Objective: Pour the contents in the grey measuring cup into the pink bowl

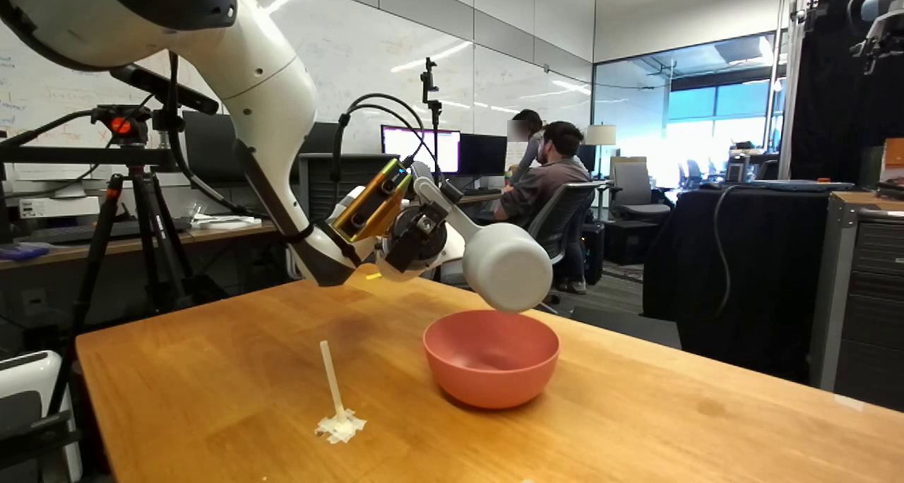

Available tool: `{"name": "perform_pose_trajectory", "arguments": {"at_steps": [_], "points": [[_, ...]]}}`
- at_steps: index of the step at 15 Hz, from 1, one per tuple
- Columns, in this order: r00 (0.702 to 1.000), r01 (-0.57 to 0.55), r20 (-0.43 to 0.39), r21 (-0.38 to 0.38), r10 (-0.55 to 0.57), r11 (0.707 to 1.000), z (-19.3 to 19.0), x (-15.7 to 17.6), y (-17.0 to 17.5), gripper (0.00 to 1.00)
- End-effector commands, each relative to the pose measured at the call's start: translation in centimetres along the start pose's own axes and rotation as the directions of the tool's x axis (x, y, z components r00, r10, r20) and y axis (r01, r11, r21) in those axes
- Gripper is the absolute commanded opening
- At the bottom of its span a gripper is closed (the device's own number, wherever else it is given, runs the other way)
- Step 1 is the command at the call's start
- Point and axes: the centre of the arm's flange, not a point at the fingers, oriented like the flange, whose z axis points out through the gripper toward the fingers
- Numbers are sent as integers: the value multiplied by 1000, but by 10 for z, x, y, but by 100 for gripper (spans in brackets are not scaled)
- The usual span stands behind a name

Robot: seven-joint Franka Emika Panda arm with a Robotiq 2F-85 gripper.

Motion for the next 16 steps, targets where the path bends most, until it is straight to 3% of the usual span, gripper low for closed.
{"name": "perform_pose_trajectory", "arguments": {"at_steps": [1,16], "points": [[998,-5,58,-51,8,999,-8,1,10,10],[994,-17,104,-124,30,992,-8,2,5,10]]}}
